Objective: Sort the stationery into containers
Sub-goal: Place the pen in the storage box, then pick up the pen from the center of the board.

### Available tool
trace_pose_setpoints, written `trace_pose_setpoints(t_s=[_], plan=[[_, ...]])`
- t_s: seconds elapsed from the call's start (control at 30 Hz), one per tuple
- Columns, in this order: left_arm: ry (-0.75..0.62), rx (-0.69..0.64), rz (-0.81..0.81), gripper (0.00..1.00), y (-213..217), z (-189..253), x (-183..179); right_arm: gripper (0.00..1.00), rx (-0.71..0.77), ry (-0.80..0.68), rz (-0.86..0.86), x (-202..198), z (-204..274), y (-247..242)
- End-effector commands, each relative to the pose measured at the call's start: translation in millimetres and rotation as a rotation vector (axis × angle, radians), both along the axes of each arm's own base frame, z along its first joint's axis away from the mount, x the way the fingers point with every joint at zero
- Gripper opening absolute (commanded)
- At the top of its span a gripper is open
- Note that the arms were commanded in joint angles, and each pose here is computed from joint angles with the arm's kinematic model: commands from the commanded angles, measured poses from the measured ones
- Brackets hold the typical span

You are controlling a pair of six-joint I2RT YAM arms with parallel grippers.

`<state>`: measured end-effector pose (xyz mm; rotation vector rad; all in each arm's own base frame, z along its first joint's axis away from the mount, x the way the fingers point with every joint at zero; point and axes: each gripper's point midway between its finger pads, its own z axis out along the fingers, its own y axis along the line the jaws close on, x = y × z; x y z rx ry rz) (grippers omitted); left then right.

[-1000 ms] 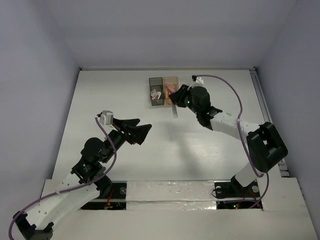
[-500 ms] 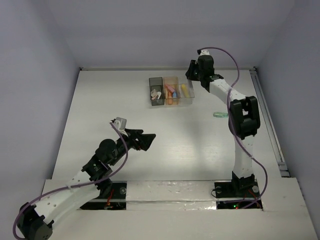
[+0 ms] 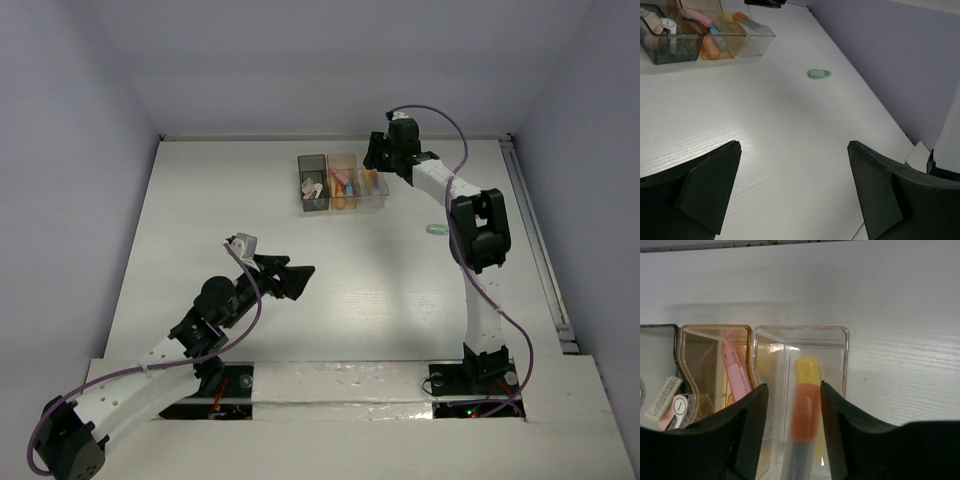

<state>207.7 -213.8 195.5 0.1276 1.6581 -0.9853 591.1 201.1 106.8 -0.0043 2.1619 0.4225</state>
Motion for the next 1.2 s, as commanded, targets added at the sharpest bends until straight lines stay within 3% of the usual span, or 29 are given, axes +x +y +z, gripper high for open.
trace_pose_setpoints(t_s=[0.0, 0.17, 0.23, 0.3, 0.37, 0.4, 0.47, 0.53, 0.7, 0.8, 0.83, 1.03, 1.17], plan=[[-0.056, -0.031, -0.011, 0.86, -1.2, 11.3, 0.0, 0.56, 0.049, -0.101, 0.022, 4.7, 47.4, 9.3], [-0.065, -0.020, 0.003, 0.87, 0.7, 11.7, 2.3, 0.71, 0.043, -0.114, 0.005, -0.5, 68.5, 4.1], [-0.061, -0.008, 0.006, 0.87, 1.0, 10.7, 3.1, 0.71, 0.032, -0.141, -0.026, -13.6, 97.9, -6.3], [-0.066, -0.020, -0.012, 0.87, -1.5, 11.6, 0.7, 0.70, -0.005, -0.116, -0.082, -37.4, 88.8, -24.9], [-0.062, -0.016, -0.026, 0.87, -3.6, 12.6, -0.6, 0.65, 0.011, -0.166, -0.164, -63.7, 122.9, -44.7], [-0.065, -0.014, -0.033, 0.87, -4.1, 14.2, -1.9, 0.61, -0.006, -0.106, -0.189, -84.4, 96.3, -53.9], [-0.076, -0.036, -0.044, 0.87, -3.4, 19.7, -6.0, 0.53, 0.008, -0.109, -0.289, -111.6, 106.6, -74.7], [-0.079, -0.054, -0.052, 0.87, -1.9, 20.8, -10.2, 0.40, 0.003, -0.026, -0.365, -142.6, 71.4, -97.4], [-0.111, -0.096, -0.050, 0.88, 6.5, 31.0, -19.2, 0.33, -0.007, 0.071, -0.494, -193.5, 35.1, -143.0], [-0.110, -0.106, -0.065, 0.88, 4.6, 32.7, -21.5, 0.42, -0.025, 0.155, -0.547, -208.6, 9.0, -167.2], [-0.111, -0.107, -0.081, 0.88, 2.8, 33.4, -23.6, 0.54, -0.030, 0.187, -0.555, -210.0, -0.4, -172.1], [-0.116, -0.120, -0.092, 0.88, 2.8, 35.6, -26.9, 0.85, -0.028, 0.281, -0.585, -193.8, -26.7, -188.3], [-0.115, -0.121, -0.083, 0.88, 5.1, 34.5, -27.0, 0.89, -0.039, 0.331, -0.605, -177.3, -39.2, -194.5]])
